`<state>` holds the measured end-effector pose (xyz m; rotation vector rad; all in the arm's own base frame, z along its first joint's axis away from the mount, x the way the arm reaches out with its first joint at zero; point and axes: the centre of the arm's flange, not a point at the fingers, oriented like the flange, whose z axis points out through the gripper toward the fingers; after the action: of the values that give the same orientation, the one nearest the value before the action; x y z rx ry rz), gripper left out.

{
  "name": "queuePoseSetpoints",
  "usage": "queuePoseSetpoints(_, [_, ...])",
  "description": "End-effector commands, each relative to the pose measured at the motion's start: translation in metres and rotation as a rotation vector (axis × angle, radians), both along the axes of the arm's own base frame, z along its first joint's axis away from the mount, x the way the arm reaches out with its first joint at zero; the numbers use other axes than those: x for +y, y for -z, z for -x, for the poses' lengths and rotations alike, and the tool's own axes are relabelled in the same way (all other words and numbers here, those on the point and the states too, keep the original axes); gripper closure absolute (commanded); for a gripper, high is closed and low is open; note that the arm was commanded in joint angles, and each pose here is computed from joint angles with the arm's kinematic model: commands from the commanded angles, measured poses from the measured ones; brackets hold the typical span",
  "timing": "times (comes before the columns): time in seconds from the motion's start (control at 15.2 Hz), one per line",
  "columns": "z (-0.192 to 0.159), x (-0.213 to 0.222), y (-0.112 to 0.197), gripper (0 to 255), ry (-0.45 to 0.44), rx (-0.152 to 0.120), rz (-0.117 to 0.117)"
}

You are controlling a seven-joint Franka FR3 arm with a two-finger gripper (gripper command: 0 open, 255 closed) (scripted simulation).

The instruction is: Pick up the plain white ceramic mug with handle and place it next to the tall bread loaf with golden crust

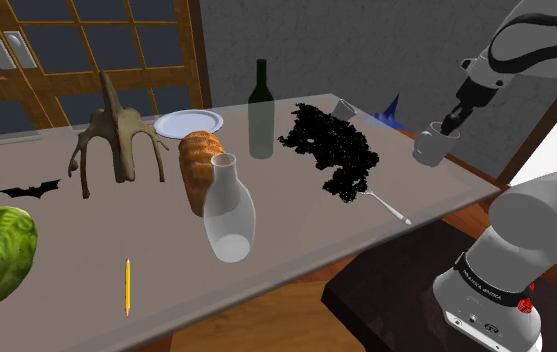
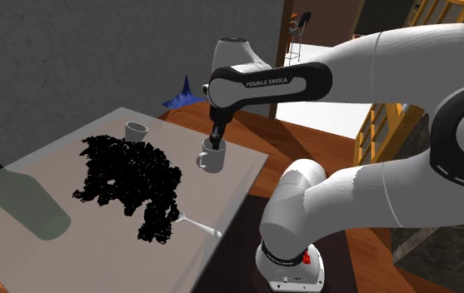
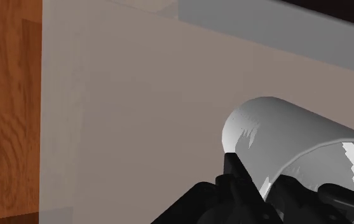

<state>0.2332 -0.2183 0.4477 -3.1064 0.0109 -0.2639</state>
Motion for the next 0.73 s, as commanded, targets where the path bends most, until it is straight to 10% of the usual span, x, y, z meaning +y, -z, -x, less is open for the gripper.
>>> queuePoseSetpoints(0.0, [0.0, -0.001, -0.01, 255, 0.0, 0.0, 0.0])
queuePoseSetpoints(0.66, [0.0, -0.001, -0.063, 255, 0.0, 0.0, 0.0])
